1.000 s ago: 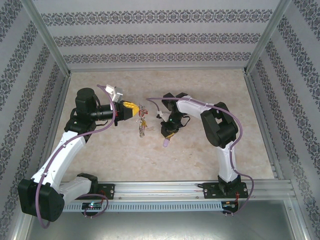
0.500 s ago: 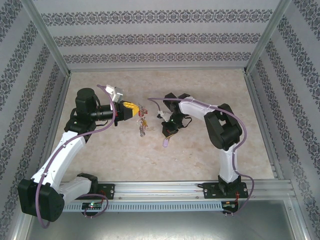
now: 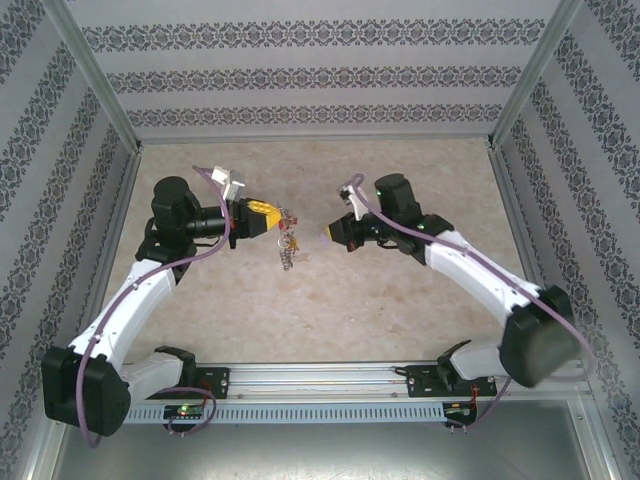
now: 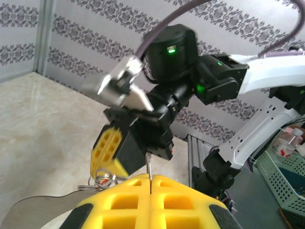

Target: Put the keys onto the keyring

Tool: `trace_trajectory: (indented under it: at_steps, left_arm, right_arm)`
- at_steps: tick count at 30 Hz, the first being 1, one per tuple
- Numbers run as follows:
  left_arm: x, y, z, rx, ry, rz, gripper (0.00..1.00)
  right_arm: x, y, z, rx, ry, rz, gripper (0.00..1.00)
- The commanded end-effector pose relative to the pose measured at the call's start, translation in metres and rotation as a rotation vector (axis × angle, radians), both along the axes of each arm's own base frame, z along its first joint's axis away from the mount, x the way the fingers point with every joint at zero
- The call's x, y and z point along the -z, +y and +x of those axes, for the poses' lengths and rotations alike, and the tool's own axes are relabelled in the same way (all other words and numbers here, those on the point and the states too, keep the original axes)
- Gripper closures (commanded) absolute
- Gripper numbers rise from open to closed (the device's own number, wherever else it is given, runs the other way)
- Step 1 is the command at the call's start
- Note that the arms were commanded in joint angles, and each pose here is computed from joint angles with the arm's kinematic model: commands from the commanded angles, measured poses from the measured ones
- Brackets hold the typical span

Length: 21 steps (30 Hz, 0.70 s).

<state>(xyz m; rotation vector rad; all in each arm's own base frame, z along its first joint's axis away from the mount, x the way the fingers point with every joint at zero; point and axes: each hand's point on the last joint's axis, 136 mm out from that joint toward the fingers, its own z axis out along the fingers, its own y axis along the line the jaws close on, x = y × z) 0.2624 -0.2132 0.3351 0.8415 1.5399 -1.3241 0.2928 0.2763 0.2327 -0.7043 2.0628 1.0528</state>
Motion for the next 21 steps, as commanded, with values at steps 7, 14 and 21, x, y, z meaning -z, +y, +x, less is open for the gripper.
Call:
trace_trajectory:
  at_steps: [7, 14, 21]
  left_arm:
    - [-0.044, -0.005, -0.005, 0.158, -0.104, -0.174, 1.00]
    - [-0.049, -0.012, 0.001, 0.213, -0.099, -0.191, 1.00]
    - [-0.046, -0.013, 0.006, 0.213, -0.103, -0.188, 1.00]
  right_arm:
    - [-0.146, -0.012, 0.013, 0.201, -0.543, 0.404, 1.00]
    - [-0.157, 0.012, -0.007, -0.015, -0.580, 0.413, 1.00]
    - [-0.157, 0.020, -0.019, -0.095, -0.571, 0.393, 1.00]
